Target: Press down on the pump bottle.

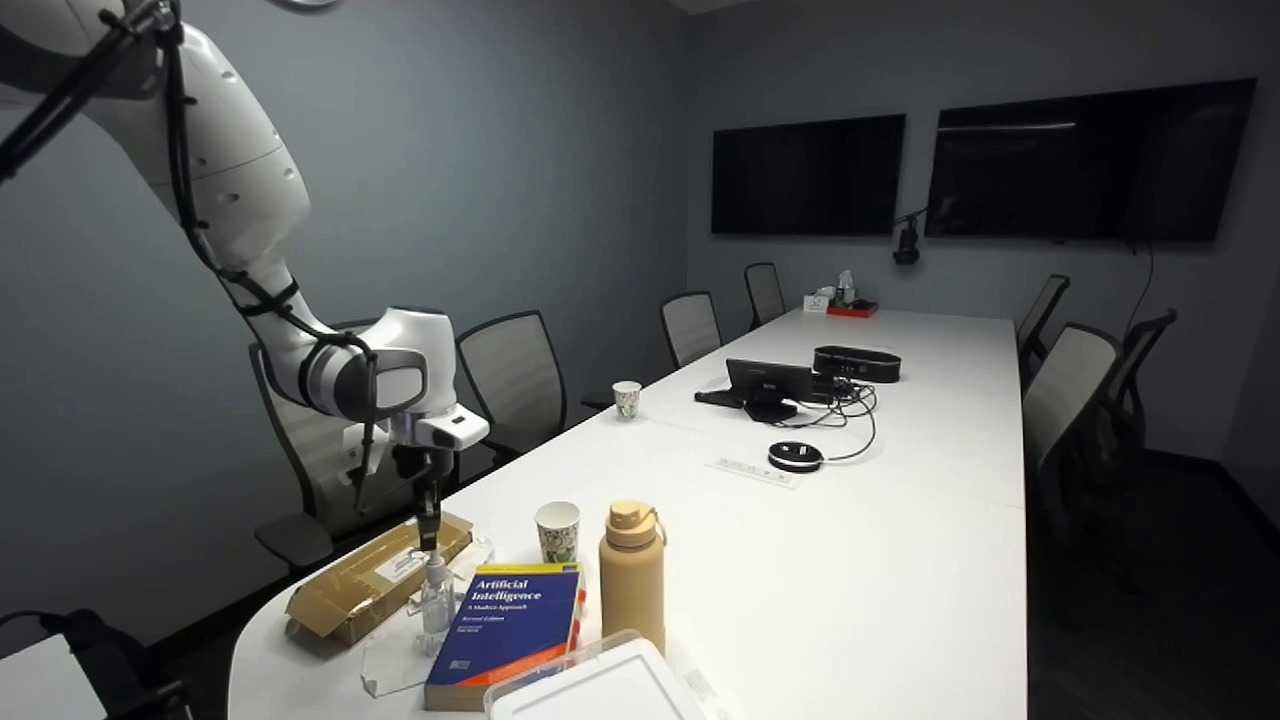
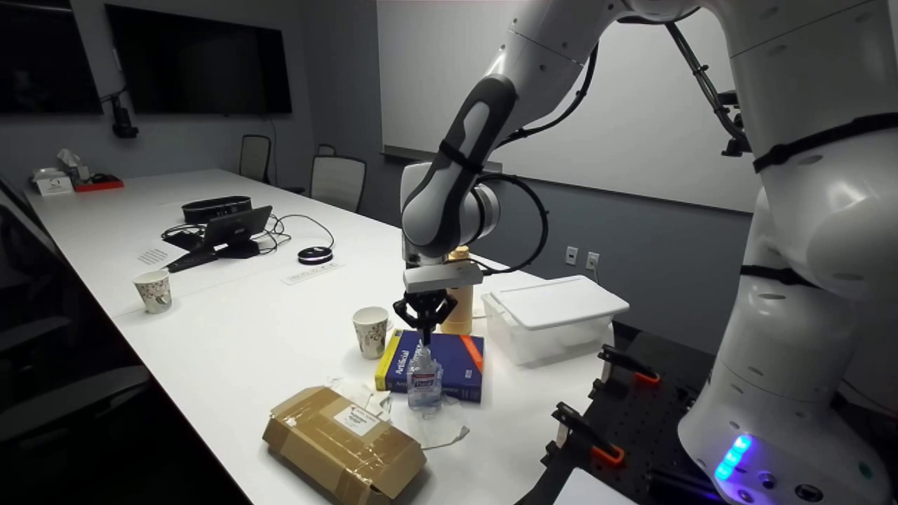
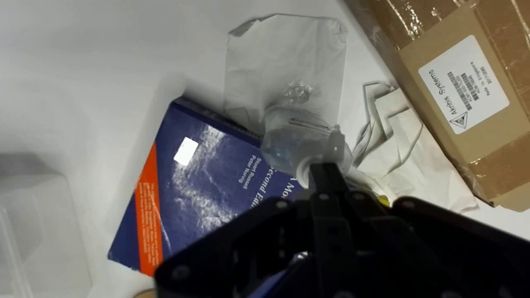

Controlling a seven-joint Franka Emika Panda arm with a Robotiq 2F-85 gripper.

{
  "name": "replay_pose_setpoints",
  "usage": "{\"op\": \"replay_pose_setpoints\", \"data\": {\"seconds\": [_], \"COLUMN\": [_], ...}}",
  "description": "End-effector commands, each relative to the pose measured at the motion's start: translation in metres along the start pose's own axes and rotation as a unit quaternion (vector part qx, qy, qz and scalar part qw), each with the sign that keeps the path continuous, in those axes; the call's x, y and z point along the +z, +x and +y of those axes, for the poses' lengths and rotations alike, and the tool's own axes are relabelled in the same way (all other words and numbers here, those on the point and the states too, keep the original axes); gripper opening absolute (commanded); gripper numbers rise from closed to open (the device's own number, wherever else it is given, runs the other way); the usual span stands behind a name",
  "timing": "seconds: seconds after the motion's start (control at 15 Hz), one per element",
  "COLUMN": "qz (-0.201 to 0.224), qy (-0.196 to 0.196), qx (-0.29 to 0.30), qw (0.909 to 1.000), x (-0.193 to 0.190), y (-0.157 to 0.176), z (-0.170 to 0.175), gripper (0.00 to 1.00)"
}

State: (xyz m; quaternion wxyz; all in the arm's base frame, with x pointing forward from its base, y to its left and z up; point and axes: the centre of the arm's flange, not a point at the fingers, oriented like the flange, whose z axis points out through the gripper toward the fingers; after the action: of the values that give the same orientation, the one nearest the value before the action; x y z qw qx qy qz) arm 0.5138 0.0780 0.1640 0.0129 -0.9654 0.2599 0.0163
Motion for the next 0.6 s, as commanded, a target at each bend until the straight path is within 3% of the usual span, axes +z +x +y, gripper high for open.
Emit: {"op": "replay_pose_setpoints", "data": {"seconds": [0.0, 0.53], "qz": [-0.010, -0.010], "qy": [0.009, 0.015], "qx": [0.018, 0.019], "qw": [0.9998, 0.9997], "x": [-0.010, -0.059], "y": [0.000, 0.009], "z": [0.000, -0.007], "gripper": [0.00, 0.00]}}
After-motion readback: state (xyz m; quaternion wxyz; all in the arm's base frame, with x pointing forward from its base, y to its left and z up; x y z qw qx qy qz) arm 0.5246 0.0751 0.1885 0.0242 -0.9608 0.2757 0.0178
